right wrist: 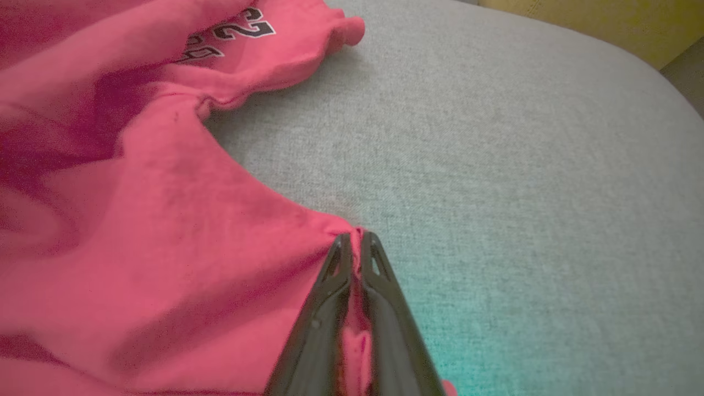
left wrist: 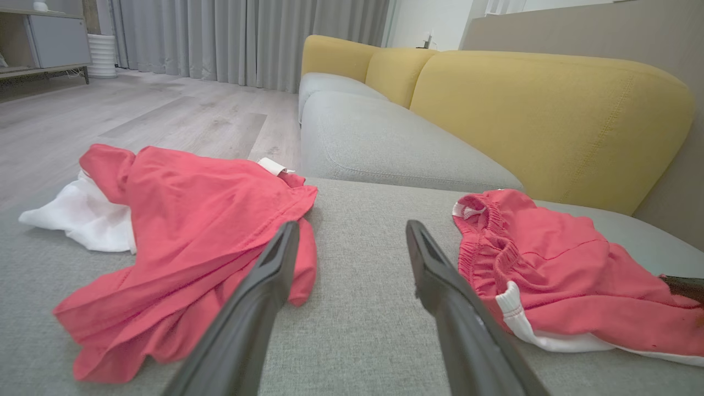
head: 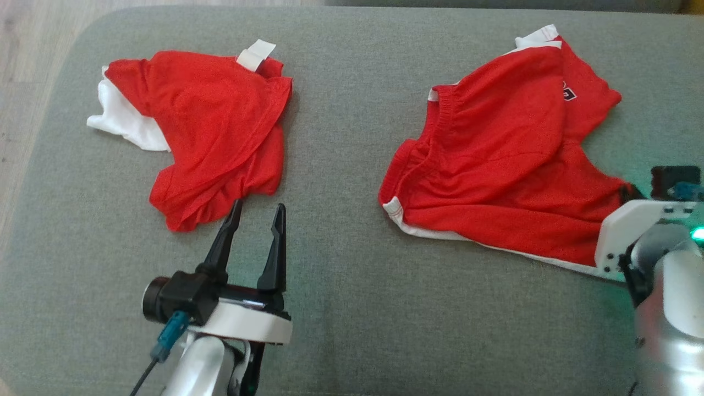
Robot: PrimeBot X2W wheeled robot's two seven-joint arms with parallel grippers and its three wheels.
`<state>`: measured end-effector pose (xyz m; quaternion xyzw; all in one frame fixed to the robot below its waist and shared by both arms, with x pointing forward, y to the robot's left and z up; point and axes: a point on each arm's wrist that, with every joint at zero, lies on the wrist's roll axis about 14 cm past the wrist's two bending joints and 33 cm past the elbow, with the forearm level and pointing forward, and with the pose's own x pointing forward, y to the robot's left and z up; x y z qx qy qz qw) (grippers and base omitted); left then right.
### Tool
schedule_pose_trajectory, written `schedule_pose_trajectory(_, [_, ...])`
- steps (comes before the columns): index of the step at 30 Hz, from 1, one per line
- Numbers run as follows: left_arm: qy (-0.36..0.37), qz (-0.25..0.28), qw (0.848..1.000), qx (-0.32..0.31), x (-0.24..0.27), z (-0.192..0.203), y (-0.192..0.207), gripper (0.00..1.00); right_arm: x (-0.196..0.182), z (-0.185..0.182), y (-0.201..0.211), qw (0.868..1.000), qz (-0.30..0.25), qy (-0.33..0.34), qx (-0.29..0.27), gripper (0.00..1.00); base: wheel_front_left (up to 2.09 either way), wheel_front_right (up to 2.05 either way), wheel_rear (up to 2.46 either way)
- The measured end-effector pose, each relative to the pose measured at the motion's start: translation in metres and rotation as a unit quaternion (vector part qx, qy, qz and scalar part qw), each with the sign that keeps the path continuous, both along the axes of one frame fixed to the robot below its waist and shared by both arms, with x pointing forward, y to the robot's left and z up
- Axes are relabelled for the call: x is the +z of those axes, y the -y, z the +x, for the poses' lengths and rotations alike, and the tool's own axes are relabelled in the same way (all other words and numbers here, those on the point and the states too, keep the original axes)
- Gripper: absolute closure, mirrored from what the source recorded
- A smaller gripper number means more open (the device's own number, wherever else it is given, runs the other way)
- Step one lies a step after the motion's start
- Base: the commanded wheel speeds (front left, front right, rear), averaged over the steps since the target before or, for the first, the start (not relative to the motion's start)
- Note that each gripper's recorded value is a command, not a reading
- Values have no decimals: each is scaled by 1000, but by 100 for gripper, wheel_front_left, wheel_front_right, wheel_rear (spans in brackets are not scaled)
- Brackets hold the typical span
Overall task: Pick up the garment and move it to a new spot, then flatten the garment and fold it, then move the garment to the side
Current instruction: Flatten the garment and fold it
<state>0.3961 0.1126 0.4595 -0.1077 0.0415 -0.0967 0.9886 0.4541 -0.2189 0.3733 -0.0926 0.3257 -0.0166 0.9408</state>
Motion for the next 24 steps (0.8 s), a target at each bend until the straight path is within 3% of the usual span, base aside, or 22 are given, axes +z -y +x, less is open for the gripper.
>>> schedule_pose_trajectory(16, [6,1,1000,6,3,13,-5,0,59,82,18,993,-72,84,49,100,0,0,0])
schedule_pose_trajectory(17, [6,1,1000,7,3,13,-6,0,60,86,17,992,-75,87,53,31,0,0,0])
schedule_pose_trajectory(18, [6,1,1000,8,3,12,-7,0,63,88,16,991,-78,94,57,0,0,0,0])
schedule_pose_trajectory(23, [12,-2,1000,11,8,11,-8,0,81,95,9,985,-67,145,62,0,0,0,0])
schedule_pose_trajectory(24, [18,-1,1000,8,12,11,-7,0,93,95,1,980,-52,181,64,0,0,0,0])
